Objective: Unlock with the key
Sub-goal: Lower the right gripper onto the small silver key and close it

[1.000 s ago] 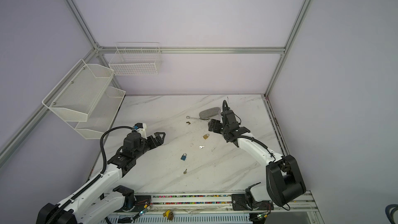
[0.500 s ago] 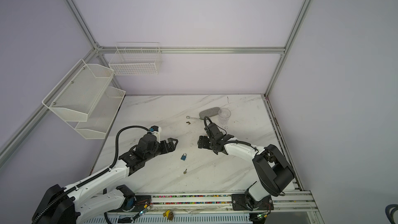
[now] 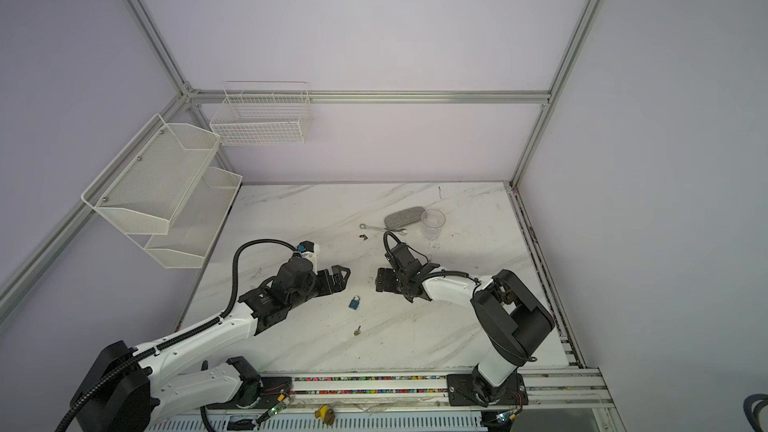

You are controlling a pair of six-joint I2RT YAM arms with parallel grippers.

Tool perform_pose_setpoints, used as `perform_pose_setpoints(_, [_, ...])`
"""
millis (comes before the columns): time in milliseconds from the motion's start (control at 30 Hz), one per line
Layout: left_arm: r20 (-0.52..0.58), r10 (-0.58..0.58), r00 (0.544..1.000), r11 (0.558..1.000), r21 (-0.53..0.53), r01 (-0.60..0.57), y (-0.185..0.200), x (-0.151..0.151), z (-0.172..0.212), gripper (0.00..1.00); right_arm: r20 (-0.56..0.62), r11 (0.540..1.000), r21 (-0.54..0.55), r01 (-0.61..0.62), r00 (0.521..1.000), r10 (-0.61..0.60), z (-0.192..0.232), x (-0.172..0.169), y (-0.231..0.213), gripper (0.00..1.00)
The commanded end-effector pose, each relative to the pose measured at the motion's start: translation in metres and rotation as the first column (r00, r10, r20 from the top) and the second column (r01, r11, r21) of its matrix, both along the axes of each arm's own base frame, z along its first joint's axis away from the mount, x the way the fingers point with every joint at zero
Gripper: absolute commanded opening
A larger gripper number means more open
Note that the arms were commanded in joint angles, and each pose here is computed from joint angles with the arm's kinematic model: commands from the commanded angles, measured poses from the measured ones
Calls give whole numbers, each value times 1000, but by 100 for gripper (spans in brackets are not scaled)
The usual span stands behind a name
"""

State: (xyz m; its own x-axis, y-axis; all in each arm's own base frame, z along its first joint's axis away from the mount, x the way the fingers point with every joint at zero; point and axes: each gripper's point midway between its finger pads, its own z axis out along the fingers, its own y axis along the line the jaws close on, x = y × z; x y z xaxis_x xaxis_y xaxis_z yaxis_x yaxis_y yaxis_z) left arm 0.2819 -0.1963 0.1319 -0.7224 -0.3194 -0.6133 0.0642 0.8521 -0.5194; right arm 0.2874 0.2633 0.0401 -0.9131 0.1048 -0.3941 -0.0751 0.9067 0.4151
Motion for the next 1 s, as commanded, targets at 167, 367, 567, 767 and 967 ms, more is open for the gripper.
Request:
perform_pose_setpoints(167, [99, 47, 994, 996, -79, -39, -7, 16, 47, 100, 12, 1000, -6, -1, 1000, 1, -3, 5, 13, 83])
perform_pose_setpoints(367, [104, 56, 993, 996, -76, -48, -4, 15, 46, 100, 14, 999, -14, -49, 999, 49, -6, 8, 34, 83])
perform_pose_setpoints(567, [106, 65, 992, 996, -75, -57, -2, 15, 46, 100, 34, 995, -24, -101, 994, 102, 5, 9, 51, 83])
perform_pose_setpoints(767, [99, 57, 993, 995, -90, -48, -5, 15, 48, 100, 66, 998, -26, -52, 996, 54, 30, 11, 37, 83])
perform_pose_setpoints(967, [95, 45, 994, 994, -105, -35, -9, 15, 51, 100, 20, 996, -88, 18, 1000, -16, 19, 5, 1, 68])
